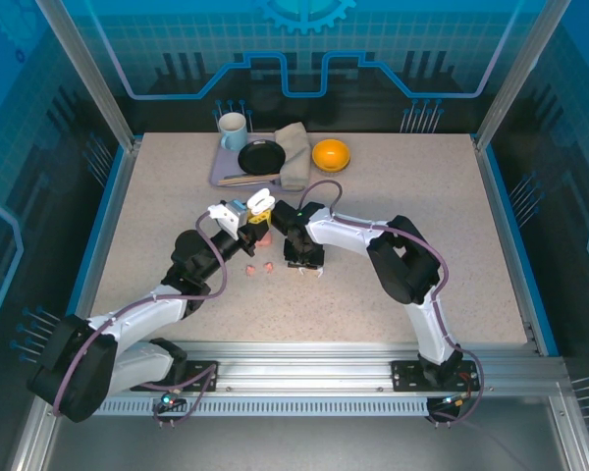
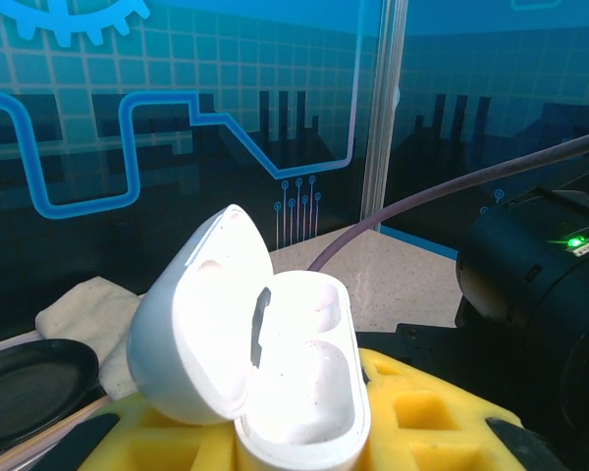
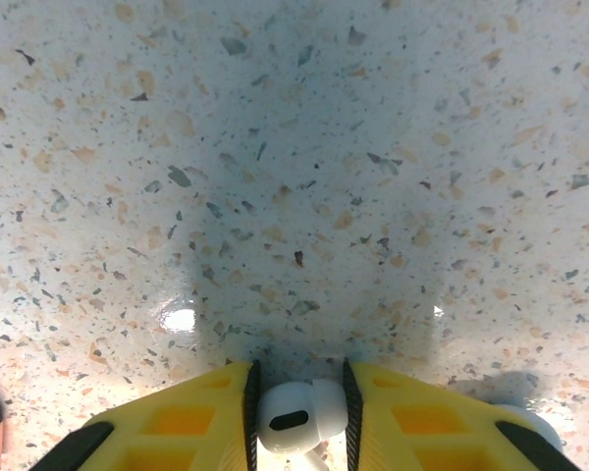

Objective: Insert the wireless bluetooth earbuds into the charging case

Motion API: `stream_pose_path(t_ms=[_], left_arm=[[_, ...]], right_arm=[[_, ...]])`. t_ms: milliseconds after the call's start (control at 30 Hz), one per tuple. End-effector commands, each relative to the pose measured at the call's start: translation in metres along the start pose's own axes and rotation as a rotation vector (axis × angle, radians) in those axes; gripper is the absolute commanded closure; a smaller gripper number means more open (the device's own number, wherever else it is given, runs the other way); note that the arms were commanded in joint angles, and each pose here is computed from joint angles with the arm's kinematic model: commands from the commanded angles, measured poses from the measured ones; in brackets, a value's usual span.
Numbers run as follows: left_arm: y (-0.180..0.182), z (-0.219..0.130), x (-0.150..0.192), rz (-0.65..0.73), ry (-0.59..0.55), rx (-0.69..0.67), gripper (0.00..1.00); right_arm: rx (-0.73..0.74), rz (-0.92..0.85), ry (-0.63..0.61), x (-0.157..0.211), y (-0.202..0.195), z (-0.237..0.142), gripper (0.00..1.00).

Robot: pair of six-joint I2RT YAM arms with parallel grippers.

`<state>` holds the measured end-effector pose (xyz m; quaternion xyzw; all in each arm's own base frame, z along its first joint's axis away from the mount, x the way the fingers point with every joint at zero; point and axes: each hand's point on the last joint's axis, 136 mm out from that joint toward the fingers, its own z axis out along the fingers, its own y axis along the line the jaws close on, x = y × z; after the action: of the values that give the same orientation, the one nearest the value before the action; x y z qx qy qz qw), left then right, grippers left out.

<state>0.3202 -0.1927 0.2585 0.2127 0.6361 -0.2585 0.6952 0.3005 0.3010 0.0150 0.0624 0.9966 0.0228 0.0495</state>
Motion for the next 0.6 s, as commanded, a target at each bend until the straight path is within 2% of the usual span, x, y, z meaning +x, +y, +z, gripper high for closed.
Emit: stream_pose_path(t_ms=[0, 567], left_arm=[[-0.002, 0.003, -0.024, 0.013, -0.06, 0.021, 1.0], [-0.001, 0.005, -0.029, 0.008, -0.067, 0.019, 1.0]], right_arm=[[0.025, 0.01, 0.033, 0.014, -0.005, 0.008, 0.73], [-0.014, 0.033, -0.048, -0.001, -0.006, -0.016, 0.77]])
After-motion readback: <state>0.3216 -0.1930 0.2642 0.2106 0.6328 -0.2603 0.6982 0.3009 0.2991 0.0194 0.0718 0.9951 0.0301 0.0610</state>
